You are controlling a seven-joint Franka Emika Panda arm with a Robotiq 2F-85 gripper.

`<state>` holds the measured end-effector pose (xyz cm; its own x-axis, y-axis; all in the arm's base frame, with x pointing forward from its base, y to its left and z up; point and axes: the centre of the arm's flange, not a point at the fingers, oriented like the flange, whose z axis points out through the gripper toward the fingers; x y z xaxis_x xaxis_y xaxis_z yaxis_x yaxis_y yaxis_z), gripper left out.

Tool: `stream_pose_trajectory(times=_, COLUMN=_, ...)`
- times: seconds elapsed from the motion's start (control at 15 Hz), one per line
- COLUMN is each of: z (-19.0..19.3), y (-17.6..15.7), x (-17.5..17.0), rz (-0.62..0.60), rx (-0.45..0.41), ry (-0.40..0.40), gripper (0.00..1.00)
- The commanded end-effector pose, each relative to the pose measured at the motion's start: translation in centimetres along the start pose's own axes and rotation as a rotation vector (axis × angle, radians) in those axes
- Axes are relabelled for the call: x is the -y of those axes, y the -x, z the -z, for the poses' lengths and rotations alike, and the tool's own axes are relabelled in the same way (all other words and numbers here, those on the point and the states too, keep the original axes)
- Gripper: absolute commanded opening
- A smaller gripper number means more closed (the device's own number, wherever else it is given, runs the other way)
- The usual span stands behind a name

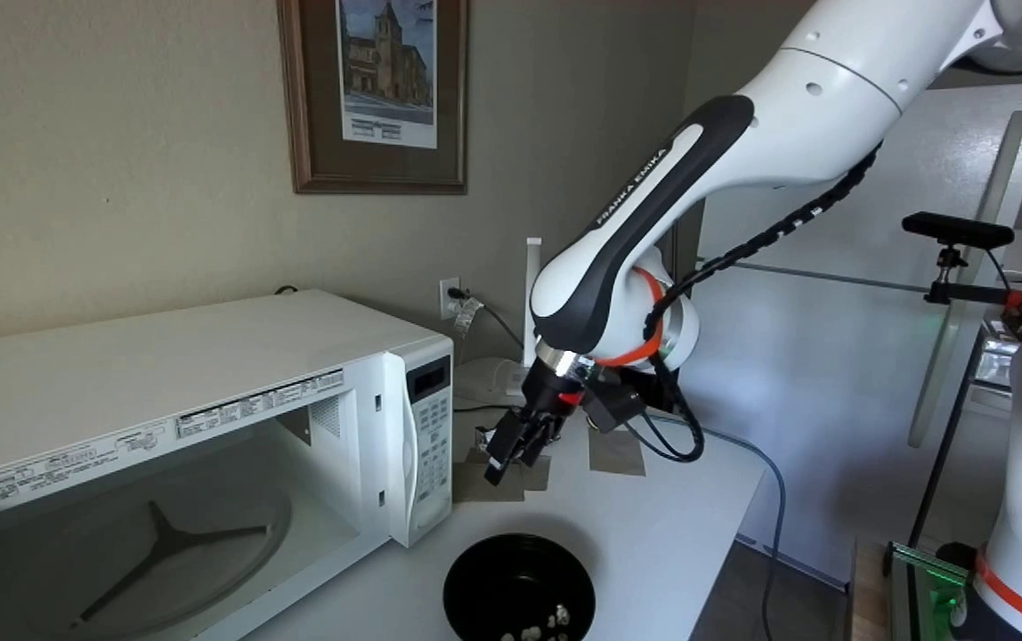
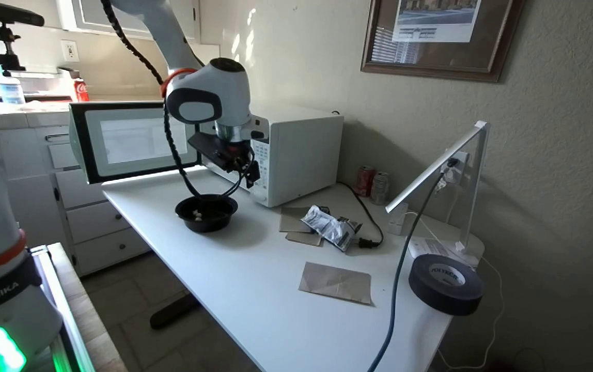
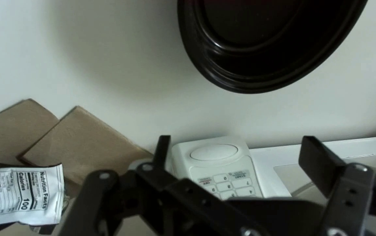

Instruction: Press the open button to open the microwave, remove the black bowl and then put it on the countertop

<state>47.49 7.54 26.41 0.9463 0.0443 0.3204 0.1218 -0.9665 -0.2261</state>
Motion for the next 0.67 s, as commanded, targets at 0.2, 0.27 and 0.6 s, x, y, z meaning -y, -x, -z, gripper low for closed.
stream_pose_trajectory(times=0.2, z=0.9, y=-0.9, x=2.1, rz=0.034, rx=-0.004, ry=0.019, gripper=1.00)
stream_pose_trajectory(times=0.27, z=1.0, y=-0.9, x=2.1, rz=0.035, rx=-0.005, ry=0.019, gripper=1.00)
stream_pose_trajectory(times=0.6, z=0.9, y=-0.9, x=1.9, rz=0.033, rx=-0.005, ry=0.020, gripper=1.00)
